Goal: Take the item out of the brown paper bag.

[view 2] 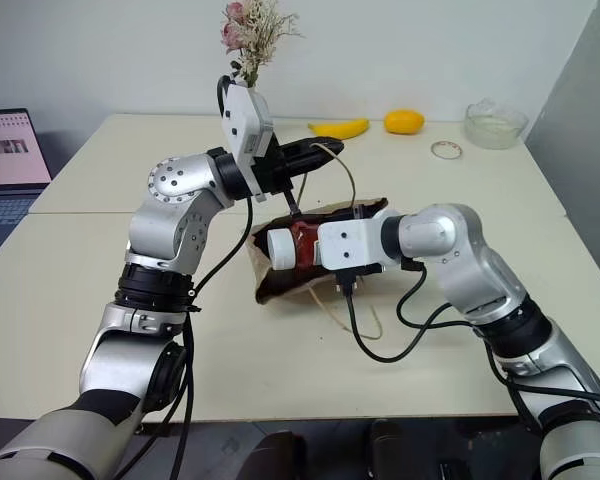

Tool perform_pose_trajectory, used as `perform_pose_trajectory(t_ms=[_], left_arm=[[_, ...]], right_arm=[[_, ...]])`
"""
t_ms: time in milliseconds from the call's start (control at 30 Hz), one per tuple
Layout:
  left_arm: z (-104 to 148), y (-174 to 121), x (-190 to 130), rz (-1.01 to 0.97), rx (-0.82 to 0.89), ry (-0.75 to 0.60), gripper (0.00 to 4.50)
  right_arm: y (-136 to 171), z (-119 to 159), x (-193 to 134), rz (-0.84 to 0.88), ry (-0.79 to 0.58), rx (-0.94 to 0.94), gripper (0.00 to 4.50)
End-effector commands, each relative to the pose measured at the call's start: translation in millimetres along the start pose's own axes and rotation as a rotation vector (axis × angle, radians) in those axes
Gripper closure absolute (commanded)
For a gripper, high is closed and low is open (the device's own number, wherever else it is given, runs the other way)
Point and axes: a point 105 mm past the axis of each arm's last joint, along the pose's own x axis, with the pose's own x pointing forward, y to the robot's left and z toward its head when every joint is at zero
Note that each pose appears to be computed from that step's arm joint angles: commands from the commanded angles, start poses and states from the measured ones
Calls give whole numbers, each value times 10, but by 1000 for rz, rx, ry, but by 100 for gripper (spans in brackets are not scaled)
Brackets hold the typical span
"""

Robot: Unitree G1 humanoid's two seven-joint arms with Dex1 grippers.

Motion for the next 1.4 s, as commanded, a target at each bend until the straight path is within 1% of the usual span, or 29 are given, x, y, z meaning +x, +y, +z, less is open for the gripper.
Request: perform_pose_trajectory(t_ms=[33, 133, 167, 233, 333, 367, 433, 500, 533, 567, 600, 633, 700, 767, 800, 867, 933, 1033, 1100, 1233, 1333, 1400], left_arm=[[105, 58, 5, 21, 46, -22, 450], [88, 70, 4, 27, 47, -15, 450], [80, 74, 1, 28, 48, -11, 450], [55, 82, -14, 34, 49, 0, 450], [43, 85, -29, 36, 50, 5, 450], [33, 86, -38, 37, 50, 9, 450], [18, 84, -48, 37, 52, 14, 450], [12, 83, -49, 35, 55, 18, 450], [10, 86, -50, 36, 56, 19, 450], [8, 88, -50, 35, 57, 20, 450], [7, 90, -50, 35, 57, 21, 450], [4, 92, -50, 35, 59, 22, 450], [-1, 93, -51, 33, 64, 25, 450], [-6, 86, -56, 30, 66, 28, 450], [-12, 81, -61, 29, 66, 29, 450], [-36, 68, -75, 25, 65, 37, 450], [-63, 66, -85, 25, 64, 44, 450], [-90, 99, -90, 34, 54, 47, 450], [-129, 157, -99, 49, 51, 58, 450], [-205, 332, -139, 105, 62, 103, 450], [-290, 436, -176, 107, 68, 171, 450], [-324, 476, -217, 90, 71, 212, 450]], right_arm=[[-116, 224, -289, -46, -109, 26, 130], [-140, 257, -478, -63, -136, 82, 130], [-181, 255, -577, -93, -150, 125, 130], [-282, 110, -838, -181, -94, 180, 130], [-313, -55, -1012, -233, -8, 199, 130], [-300, -259, -1090, -263, 76, 228, 130], [-246, -565, -1199, -292, 194, 276, 130], [-163, -824, -1221, -299, 272, 317, 130], [-106, -997, -1226, -299, 334, 326, 130], [-14, -1154, -1224, -273, 399, 322, 130], [52, -1254, -1225, -250, 440, 315, 130], [154, -1377, -1195, -224, 474, 336, 130], [393, -1633, -1162, -146, 582, 311, 130], [516, -1733, -1155, -106, 620, 303, 130], [529, -1744, -1159, -100, 625, 299, 130], [541, -1738, -1173, -95, 624, 306, 59], [580, -1684, -1208, -67, 606, 334, 2], [583, -1589, -1291, -54, 592, 345, 2], [485, -1441, -1360, -114, 550, 356, 2], [373, -947, -1303, -225, 315, 459, 2], [328, -448, -1122, -300, 75, 529, 2], [309, -240, -1002, -340, -19, 557, 2]])
